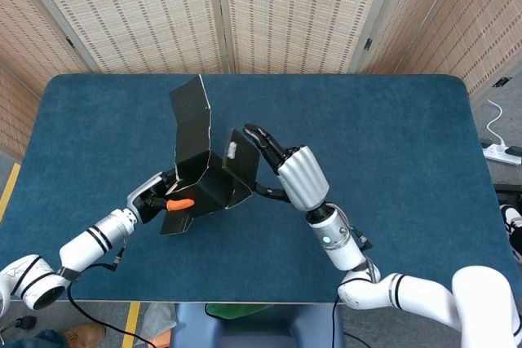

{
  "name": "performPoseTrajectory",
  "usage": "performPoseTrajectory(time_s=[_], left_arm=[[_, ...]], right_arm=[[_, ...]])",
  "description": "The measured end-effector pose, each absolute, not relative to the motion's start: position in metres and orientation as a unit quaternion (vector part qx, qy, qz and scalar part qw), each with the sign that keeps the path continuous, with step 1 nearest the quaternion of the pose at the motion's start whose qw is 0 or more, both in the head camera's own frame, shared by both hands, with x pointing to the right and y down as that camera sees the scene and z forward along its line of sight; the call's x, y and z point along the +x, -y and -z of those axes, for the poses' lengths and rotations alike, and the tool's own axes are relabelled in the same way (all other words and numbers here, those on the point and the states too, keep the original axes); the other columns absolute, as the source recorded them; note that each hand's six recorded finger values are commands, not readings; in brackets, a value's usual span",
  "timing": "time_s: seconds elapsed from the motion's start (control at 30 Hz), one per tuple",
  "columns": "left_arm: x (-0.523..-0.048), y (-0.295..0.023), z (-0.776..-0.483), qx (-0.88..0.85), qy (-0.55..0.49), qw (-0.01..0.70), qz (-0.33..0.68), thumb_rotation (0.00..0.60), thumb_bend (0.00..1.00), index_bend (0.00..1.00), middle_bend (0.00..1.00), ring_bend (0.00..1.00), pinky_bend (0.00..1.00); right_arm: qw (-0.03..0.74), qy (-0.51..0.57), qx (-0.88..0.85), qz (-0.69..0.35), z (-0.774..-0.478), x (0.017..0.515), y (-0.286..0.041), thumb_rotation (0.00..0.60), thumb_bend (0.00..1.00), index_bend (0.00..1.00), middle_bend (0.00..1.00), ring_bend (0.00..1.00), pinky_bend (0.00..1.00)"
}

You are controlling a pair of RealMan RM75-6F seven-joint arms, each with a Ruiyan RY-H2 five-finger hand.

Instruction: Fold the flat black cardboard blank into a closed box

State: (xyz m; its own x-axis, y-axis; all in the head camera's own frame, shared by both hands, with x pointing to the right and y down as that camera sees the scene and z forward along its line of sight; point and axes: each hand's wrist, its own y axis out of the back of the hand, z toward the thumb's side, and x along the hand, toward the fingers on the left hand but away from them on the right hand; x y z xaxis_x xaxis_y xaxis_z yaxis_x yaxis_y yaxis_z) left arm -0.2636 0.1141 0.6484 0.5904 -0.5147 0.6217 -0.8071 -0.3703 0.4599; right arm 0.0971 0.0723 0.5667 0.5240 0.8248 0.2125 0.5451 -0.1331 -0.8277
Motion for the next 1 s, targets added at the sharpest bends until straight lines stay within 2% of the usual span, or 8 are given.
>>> performPoseTrajectory(time_s=[0.53,0.8,1.0], left_arm=[[-0.266,-0.114,-0.658,0.847,0.384,0.283,-0.236,0.600,0.19,0.30,0.29,0.45,0.53],[-0.263,-0.114,-0.662,0.858,0.374,0.234,-0.262,0.600,0.19,0.30,0.29,0.45,0.53],[-0.260,-0.117,-0.669,0.866,0.362,0.191,-0.287,0.600,0.19,0.30,0.29,0.45,0.53]], right_arm=[[0.521,0.390,-0.743,-0.155,-0.567,0.062,-0.080,0.600,0.00,0.00,0.14,0.73,1.00],[0.546,0.336,-0.750,-0.165,-0.579,0.047,-0.092,0.600,0.00,0.00,0.17,0.74,1.00],[0.561,0.308,-0.748,-0.178,-0.594,0.044,-0.098,0.600,0.00,0.07,0.23,0.74,1.00]])
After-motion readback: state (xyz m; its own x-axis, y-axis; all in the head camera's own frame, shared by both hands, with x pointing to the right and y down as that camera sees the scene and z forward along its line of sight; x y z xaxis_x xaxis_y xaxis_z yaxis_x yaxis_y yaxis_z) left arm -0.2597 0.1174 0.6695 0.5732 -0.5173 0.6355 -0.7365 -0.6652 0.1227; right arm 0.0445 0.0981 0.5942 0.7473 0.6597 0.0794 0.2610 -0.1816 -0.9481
